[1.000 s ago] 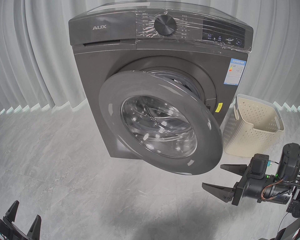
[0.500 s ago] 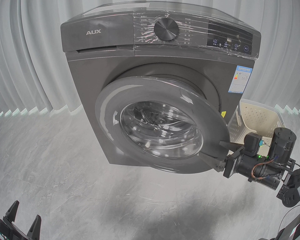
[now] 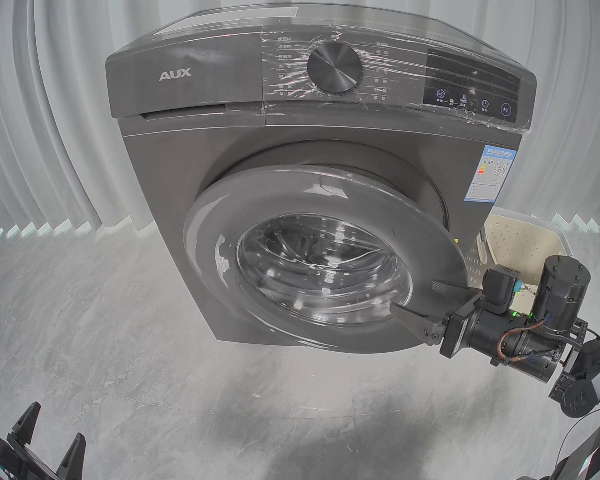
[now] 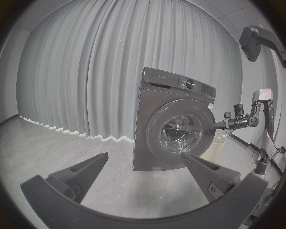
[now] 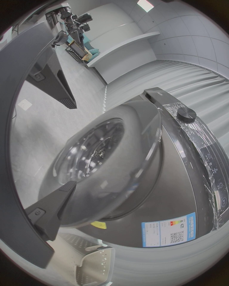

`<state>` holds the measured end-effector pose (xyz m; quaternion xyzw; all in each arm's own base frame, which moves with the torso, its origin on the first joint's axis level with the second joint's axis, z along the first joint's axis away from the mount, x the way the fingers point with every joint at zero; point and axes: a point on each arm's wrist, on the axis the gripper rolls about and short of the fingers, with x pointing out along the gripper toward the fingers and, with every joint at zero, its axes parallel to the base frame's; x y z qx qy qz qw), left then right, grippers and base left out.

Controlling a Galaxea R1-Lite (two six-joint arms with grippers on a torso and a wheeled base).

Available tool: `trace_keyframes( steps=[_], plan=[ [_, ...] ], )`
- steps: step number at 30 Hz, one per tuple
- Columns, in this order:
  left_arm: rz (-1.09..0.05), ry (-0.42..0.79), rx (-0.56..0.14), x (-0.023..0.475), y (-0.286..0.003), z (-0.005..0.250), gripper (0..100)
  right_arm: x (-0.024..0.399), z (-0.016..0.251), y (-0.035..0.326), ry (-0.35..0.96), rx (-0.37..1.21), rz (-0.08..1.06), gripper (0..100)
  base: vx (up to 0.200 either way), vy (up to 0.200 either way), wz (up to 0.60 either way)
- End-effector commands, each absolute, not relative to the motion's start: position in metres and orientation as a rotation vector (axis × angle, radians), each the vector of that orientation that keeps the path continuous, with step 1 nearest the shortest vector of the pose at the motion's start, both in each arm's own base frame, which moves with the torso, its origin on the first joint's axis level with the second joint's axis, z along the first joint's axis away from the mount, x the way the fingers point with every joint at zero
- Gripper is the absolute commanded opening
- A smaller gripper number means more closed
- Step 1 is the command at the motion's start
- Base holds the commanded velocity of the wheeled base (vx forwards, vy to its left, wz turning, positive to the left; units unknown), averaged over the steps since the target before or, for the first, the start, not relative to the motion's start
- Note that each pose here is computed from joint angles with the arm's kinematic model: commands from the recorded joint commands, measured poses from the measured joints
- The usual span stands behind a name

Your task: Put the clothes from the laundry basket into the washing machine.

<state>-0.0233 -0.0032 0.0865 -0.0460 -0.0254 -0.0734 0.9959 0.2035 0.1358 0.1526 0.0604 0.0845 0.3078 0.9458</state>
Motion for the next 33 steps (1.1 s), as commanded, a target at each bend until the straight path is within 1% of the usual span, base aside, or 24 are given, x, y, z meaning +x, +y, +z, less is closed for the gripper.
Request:
trace_keyframes(
  steps=[1,6,7,8,10,26,33],
  plan=[
    [-0.148,-0.051,-0.092,-0.023,-0.003,0.082,100,0.206,0.161,0.141,0.113,0.137,0.641,100,0.200,0.000,0.00],
    [-0.148,-0.051,-0.095,-0.023,-0.003,0.082,100,0.222,0.173,0.149,0.008,0.165,0.594,100,0.200,0.000,0.00],
    [-0.148,-0.051,-0.095,-0.023,-0.003,0.082,100,0.222,0.173,0.149,0.008,0.165,0.594,100,0.200,0.000,0.00],
    [-0.149,-0.051,-0.098,-0.023,-0.003,0.082,100,0.226,0.178,0.152,-0.027,0.176,0.581,100,0.000,0.000,0.00],
    [-0.149,-0.052,-0.100,-0.023,-0.003,0.082,100,0.227,0.179,0.152,-0.042,0.181,0.581,100,0.000,0.000,0.00],
    [-0.149,-0.052,-0.103,-0.023,-0.003,0.082,100,0.217,0.177,0.149,-0.027,0.175,0.592,100,0.000,0.000,0.00],
    [-0.149,-0.052,-0.103,-0.023,-0.003,0.082,100,0.180,0.174,0.139,-0.006,0.159,0.645,100,0.000,0.000,0.00]
  ],
)
